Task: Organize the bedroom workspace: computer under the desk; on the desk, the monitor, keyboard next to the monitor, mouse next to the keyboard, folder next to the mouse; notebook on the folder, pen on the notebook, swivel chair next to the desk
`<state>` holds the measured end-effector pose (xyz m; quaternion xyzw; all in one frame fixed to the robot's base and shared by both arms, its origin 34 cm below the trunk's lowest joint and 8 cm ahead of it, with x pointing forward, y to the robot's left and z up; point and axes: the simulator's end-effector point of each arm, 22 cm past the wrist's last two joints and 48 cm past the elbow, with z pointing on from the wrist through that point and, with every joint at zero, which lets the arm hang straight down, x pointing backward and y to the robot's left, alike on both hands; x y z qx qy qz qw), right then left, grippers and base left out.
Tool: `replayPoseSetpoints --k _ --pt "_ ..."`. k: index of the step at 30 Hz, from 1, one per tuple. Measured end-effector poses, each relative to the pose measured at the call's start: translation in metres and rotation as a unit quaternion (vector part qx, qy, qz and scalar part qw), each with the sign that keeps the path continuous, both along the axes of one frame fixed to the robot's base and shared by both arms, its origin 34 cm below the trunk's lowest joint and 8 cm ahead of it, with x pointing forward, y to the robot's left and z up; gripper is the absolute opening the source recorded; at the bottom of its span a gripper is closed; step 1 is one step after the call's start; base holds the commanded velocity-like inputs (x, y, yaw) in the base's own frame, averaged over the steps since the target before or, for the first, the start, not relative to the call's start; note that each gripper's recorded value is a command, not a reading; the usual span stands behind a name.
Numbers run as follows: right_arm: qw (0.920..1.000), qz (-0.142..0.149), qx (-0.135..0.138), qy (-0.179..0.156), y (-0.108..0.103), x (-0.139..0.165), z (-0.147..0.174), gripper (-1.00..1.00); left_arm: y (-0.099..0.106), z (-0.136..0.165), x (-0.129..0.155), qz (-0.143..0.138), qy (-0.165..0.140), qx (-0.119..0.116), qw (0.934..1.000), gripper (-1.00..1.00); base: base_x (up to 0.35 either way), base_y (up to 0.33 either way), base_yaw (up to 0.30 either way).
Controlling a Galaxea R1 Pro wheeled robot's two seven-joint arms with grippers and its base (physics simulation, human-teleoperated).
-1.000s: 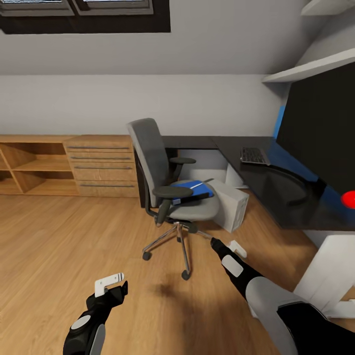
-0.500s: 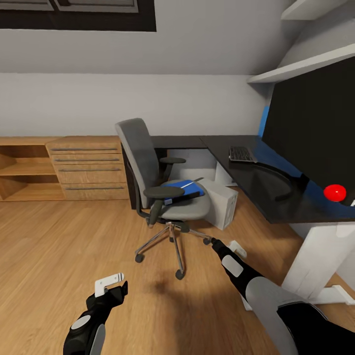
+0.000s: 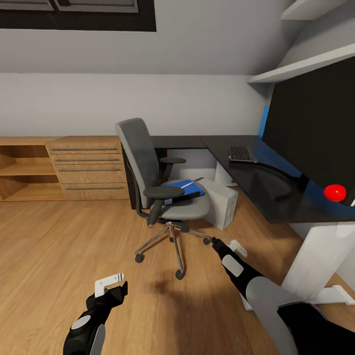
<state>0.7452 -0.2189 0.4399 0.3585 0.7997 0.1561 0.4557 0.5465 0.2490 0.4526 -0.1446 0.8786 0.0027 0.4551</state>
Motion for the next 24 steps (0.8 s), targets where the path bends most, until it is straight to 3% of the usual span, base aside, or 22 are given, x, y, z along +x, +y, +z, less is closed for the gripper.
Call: replayPoseSetpoints --k 13,19,24 --pt "0.9994 -0.009 -0.002 -0.032 -0.012 0.016 0.026 1.00 0.001 0.000 0.000 0.001 -0.001 0.000 1.0000 1.00 0.000 0.000 0.000" --pt "0.9959 -0.020 -0.009 -0.087 -0.034 0.050 0.084 1.00 0.003 0.000 0.000 0.003 0.000 0.001 1.0000 1.00 0.000 0.000 0.000" --pt "0.9944 -0.027 -0.011 -0.101 -0.044 0.059 0.101 1.00 0.008 -0.001 -0.001 0.007 0.002 0.004 1.0000 1.00 0.010 0.000 0.000"
